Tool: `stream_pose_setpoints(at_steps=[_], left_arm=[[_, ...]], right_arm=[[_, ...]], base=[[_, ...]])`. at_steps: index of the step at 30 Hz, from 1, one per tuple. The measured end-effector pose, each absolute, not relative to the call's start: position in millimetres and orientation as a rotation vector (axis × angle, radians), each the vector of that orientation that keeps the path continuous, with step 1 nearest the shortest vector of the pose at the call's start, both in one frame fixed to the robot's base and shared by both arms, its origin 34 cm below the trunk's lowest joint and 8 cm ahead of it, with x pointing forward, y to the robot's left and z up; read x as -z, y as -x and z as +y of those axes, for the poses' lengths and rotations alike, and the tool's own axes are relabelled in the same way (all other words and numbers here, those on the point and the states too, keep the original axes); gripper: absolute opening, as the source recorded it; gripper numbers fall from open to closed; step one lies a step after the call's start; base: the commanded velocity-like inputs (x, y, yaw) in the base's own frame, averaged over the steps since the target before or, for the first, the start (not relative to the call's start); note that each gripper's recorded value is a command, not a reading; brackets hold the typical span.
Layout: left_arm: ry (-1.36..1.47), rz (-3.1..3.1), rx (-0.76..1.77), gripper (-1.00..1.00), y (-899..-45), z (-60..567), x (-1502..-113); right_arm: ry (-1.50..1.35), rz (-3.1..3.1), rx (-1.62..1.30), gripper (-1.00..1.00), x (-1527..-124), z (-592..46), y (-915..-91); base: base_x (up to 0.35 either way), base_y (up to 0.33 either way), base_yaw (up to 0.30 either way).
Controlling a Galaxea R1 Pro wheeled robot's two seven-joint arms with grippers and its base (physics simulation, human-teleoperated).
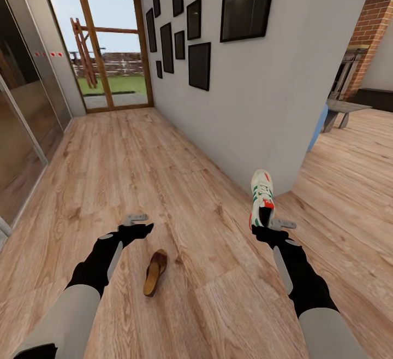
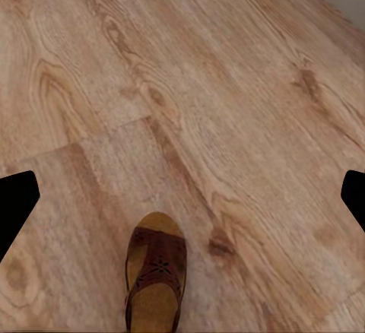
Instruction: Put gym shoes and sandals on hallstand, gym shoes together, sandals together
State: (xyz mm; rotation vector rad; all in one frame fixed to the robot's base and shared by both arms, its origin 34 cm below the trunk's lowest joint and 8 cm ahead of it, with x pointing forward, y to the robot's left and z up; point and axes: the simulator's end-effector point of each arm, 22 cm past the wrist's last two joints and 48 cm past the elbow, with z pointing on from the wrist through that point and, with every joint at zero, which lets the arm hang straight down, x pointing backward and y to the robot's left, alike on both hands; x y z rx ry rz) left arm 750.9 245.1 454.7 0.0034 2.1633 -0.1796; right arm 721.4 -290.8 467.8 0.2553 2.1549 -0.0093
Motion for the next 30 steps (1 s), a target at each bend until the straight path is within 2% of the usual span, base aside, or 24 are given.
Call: stream_pose_setpoints(at_steps=[11,24,30], left_arm=[[0.093,2.149,0.009,1.00,-753.2,278.1,-453.3],[0.103,2.147,-0.002,1.00,-750.4,276.1,-444.2],[0.101,2.164,0.003,1.00,-746.6,273.3,-436.7]], right_arm=[[-0.255,2.130,0.005,-1.00,-479.3,-291.4,-725.5],[-0.250,2.186,0.003,-1.00,-477.6,-290.6,-719.7],[-0.249,2.189,0.002,-1.00,-477.7,-289.1,-719.2]], base=[[0.002,0.000,0.000],[0.000,0.000,0.000],[0.218,0.000,0.000]])
